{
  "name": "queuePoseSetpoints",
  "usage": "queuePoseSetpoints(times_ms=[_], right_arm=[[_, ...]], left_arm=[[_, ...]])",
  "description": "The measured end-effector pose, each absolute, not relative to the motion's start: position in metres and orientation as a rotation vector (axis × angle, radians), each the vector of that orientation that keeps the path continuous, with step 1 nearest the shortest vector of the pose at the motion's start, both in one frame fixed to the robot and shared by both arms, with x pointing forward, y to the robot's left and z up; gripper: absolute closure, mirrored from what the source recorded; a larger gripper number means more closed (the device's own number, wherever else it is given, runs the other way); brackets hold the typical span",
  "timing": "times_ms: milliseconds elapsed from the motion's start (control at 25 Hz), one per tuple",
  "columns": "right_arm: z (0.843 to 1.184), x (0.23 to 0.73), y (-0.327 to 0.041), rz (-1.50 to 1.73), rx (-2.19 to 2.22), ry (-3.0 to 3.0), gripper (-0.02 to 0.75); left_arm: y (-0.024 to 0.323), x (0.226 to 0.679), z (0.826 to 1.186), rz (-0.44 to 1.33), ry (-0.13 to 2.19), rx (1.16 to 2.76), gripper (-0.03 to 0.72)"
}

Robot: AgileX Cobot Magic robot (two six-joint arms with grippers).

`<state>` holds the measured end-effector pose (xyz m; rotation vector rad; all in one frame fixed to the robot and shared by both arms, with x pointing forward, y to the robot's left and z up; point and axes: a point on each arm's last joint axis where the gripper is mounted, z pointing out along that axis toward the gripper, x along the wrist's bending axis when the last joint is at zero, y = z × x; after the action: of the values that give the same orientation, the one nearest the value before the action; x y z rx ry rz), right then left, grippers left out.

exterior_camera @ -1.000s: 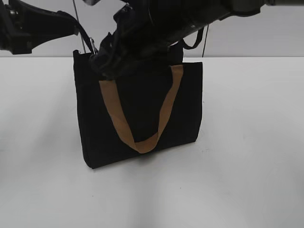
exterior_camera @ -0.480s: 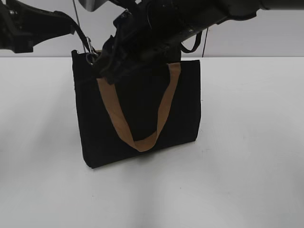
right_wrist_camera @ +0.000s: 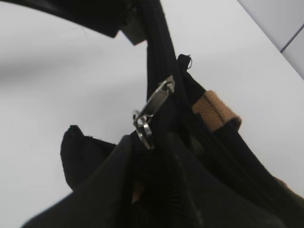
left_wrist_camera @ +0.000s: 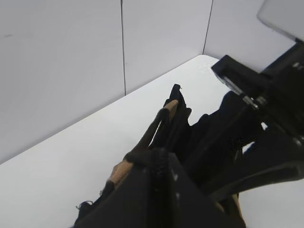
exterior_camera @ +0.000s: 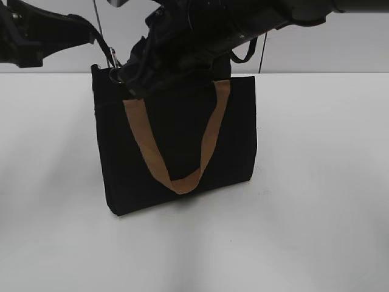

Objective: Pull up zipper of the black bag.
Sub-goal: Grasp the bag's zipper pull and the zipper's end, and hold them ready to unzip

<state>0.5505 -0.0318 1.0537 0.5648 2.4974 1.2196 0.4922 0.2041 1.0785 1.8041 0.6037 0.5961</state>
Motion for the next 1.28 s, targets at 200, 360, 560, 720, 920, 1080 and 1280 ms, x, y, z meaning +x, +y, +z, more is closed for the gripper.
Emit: queuePoseSetpoints(times_ms=[200,360,560,720,920,1080,1280], right_arm=[[1.0541,0.5511,-0.0318,1.222,0.569,2.488,0.559],[1.0541,0.5511,-0.0318,1.222,0.569,2.488,0.559],[1.0538,0.5506,-0.0317,1.208,0.52,2.494,0.555],[1.0539,0.5506,-0.0317,1.204,0.501,2.493,0.555],[1.0501,0.5515,-0.0304,1.201,0.507,2.503,0.554],[1.0489,0.5519,-0.0301,1.199,0.508,2.505,0.548],[1.049,0.552,-0.0301,1.199,0.509,2.504,0.548]], left_arm=[[0.2041,0.4922,1.0785,0.596,0.604,1.804,0.662],[0.2041,0.4922,1.0785,0.596,0.604,1.804,0.662],[0.2041,0.4922,1.0785,0.596,0.604,1.804,0.662],[0.2041,0.4922,1.0785,0.596,0.604,1.804,0.662],[0.2041,0.4922,1.0785,0.596,0.604,1.804,0.662],[0.2041,0.4922,1.0784,0.596,0.603,1.806,0.662],[0.2041,0.4917,1.0772,0.602,0.587,1.826,0.662]])
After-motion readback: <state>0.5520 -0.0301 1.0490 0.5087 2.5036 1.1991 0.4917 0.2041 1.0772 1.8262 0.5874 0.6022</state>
